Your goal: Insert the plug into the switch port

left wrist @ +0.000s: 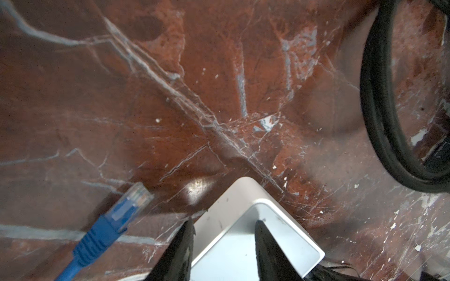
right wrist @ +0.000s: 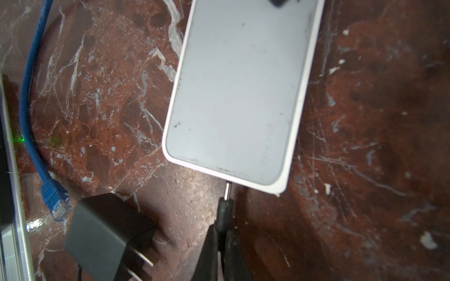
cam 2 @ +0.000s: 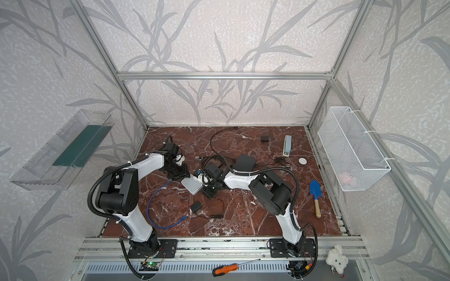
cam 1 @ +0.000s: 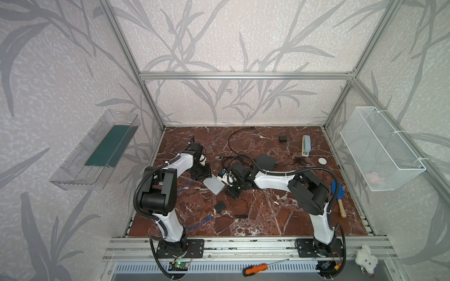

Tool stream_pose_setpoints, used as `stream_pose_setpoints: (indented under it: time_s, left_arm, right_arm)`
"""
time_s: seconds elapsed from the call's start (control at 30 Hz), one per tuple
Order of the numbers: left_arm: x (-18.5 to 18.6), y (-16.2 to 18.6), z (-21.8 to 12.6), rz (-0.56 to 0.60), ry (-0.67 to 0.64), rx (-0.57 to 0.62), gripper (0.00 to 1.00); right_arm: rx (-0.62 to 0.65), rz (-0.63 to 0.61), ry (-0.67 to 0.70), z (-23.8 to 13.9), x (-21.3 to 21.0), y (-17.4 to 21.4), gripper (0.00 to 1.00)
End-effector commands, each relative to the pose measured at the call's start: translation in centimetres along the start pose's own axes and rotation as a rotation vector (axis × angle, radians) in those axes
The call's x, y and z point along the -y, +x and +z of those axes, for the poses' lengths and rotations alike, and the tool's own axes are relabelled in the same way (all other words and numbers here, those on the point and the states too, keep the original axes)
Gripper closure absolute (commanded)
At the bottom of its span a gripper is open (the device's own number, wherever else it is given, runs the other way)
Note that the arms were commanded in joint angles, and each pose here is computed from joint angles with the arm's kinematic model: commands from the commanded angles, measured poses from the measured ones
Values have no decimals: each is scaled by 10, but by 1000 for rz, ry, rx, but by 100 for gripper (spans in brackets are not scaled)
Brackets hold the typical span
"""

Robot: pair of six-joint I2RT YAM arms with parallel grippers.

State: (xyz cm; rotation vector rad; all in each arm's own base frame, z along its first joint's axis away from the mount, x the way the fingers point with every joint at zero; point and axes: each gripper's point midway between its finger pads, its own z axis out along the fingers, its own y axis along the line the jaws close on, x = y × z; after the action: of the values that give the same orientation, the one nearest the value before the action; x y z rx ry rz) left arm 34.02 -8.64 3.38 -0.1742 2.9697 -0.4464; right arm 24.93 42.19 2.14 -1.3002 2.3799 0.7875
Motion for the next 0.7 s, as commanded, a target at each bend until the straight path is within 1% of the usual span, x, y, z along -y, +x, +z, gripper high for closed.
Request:
stream_pose_setpoints:
  time_s: [0.0, 0.13, 0.5, 0.6, 0.67]
  left_arm:
    - [-5, 10, 5, 6, -28, -42, 57]
    - [-3, 11, 5, 11, -27, -42, 57]
    - [0, 14, 4, 23, -22, -50, 58]
    - [2, 17, 6, 40, -16, -65, 58]
    - [5, 20, 7, 72, -22, -84, 58]
  right_arm:
    - [-37, 8, -14, 5, -5, 11, 94]
    - [-39, 7, -18, 6, -6, 6, 94]
    - [-46, 72, 9, 9, 0, -10, 94]
    - [-39, 67, 13, 6, 0, -15, 94]
    - [-48, 64, 14, 2, 2, -18, 94]
